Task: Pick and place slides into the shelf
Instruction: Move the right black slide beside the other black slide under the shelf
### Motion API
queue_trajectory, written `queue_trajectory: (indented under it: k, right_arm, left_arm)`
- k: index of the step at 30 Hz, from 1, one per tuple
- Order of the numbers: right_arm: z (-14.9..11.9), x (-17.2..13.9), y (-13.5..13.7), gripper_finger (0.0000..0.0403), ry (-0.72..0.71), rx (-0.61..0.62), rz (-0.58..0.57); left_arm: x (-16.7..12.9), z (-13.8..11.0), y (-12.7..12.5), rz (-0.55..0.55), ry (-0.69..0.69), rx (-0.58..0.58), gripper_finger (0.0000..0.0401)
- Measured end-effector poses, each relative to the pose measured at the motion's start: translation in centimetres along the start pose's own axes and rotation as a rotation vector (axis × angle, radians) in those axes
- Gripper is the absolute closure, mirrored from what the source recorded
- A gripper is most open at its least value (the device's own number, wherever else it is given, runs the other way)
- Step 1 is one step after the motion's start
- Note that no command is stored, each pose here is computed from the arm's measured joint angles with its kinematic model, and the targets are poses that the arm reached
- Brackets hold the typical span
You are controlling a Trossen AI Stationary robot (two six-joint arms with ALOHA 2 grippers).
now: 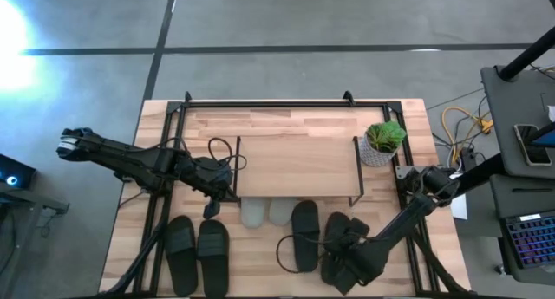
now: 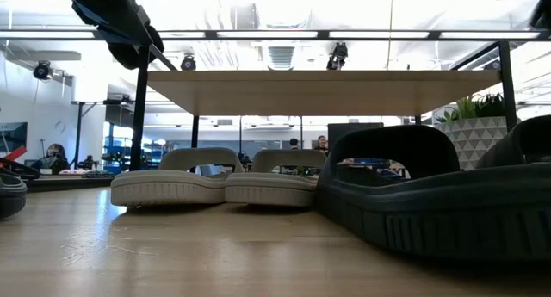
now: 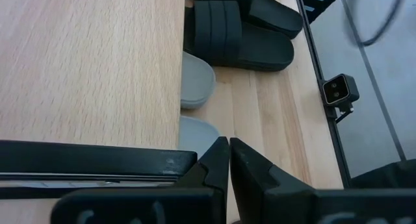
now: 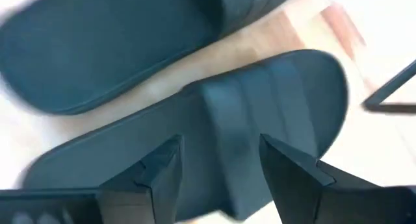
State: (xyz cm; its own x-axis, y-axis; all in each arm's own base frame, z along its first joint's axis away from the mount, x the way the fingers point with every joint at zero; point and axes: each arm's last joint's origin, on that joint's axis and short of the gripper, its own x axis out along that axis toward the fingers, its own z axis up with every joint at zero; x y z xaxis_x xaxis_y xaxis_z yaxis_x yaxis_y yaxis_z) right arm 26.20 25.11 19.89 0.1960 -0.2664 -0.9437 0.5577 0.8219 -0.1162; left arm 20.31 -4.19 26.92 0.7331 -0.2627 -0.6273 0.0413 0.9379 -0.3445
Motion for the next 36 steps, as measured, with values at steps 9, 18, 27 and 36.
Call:
queue_trajectory:
  k: [9,18,27,36]
  right_arm:
    - [0.2,-2.5,-1.0,0.0211,-0.03,0.236,-0.118]
    - [-3.1,-4.2,3.5,0.0239,0.232,0.76,0.271]
    - [-4.9,-1.9,6.2,0.0385,0.31,0.838,0.299]
    - [-6.3,1.9,9.6,0.0394,0.389,0.85,0.384]
  left_arm:
    - [0.0,0.0,0.0,-0.001,0.0,0.0,0.0401]
    - [-0.1,0.0,-0.1,-0.01,-0.001,0.003,0.0401]
    - [-0.1,0.0,-0.2,-0.01,-0.001,0.004,0.0401]
    - [-0.1,0.0,-0.2,-0.012,0.002,0.004,0.0401]
